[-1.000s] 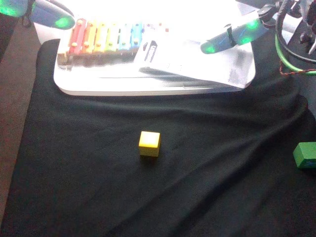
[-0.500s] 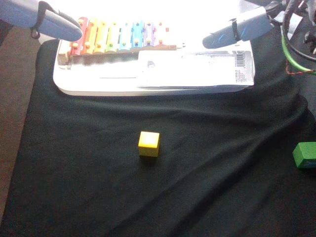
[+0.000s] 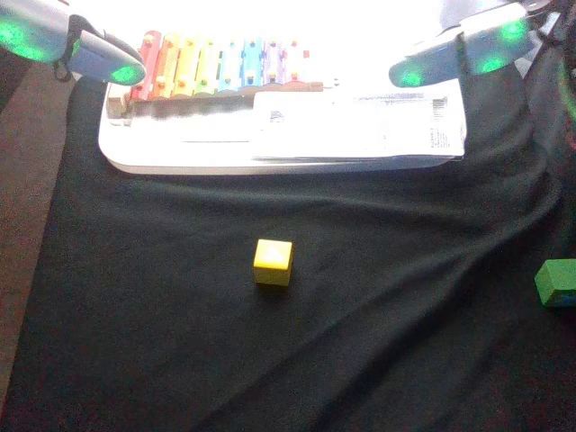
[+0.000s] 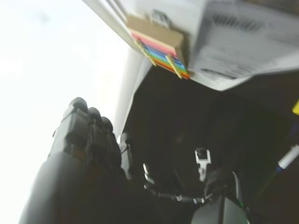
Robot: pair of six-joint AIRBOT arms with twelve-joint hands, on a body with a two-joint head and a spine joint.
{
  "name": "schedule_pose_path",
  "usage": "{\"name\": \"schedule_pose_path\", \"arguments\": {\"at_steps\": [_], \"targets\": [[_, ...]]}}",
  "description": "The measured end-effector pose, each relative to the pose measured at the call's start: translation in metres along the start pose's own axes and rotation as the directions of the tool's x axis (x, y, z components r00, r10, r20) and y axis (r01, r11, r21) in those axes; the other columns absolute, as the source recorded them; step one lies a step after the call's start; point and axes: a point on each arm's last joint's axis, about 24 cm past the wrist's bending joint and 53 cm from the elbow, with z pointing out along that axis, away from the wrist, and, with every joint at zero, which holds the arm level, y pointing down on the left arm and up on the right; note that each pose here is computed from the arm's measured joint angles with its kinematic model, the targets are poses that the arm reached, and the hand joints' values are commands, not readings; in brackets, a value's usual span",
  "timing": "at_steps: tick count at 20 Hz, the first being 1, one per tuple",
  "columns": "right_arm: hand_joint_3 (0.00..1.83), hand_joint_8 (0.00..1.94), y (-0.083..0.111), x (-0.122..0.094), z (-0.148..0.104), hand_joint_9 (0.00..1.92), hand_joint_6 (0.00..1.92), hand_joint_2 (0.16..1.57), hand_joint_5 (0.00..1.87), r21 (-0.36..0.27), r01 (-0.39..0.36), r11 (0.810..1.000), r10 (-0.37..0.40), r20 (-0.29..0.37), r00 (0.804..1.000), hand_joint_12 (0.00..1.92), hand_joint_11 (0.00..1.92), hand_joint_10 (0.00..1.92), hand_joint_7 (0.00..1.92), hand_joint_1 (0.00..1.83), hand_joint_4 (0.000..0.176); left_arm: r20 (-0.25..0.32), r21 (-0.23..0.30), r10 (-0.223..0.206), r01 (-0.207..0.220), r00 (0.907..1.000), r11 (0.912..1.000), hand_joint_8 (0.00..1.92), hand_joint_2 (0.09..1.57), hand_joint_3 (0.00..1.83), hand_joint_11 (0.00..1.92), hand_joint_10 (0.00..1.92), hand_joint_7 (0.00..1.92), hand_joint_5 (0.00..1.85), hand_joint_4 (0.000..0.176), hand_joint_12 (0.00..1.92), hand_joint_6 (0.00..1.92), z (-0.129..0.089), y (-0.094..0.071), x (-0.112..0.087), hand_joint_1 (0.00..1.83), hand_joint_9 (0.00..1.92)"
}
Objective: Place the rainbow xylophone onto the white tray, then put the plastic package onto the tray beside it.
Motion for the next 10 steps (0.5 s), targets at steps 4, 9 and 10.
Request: {"name": "schedule_pose_path", "arguments": {"at_steps": [4,9,10], "targets": [[0.00,0.00,0.036,-0.026,-0.026,0.00,0.00,0.75,0.00,-0.104,-0.009,0.995,0.016,0.062,0.998,0.03,0.07,0.00,0.00,0.43,0.176,-0.014,-0.055,-0.039,0.038,0.9992,0.9978,0.01,0.69,0.00,0.00,0.01,0.06,0.00,0.000,0.75,0.00,-0.030,0.011,0.018,0.71,0.13],[0.00,0.00,0.078,-0.024,-0.052,0.00,0.00,0.72,0.00,-0.172,0.100,0.980,-0.084,0.101,0.991,0.01,0.02,0.00,0.00,0.47,0.176,0.018,-0.058,-0.043,0.044,0.9989,0.9974,0.01,0.74,0.01,0.00,0.01,0.17,0.00,0.000,0.76,0.00,-0.057,0.011,0.015,0.71,0.21],[0.00,0.00,0.080,-0.027,-0.057,0.00,0.00,0.71,0.00,-0.183,0.107,0.977,-0.087,0.111,0.990,0.01,0.03,0.00,0.00,0.49,0.176,0.036,-0.041,-0.043,0.044,0.9984,0.9982,0.00,0.76,0.01,0.00,0.00,0.16,0.00,0.000,0.69,0.00,-0.058,0.007,0.011,0.71,0.19]]}}
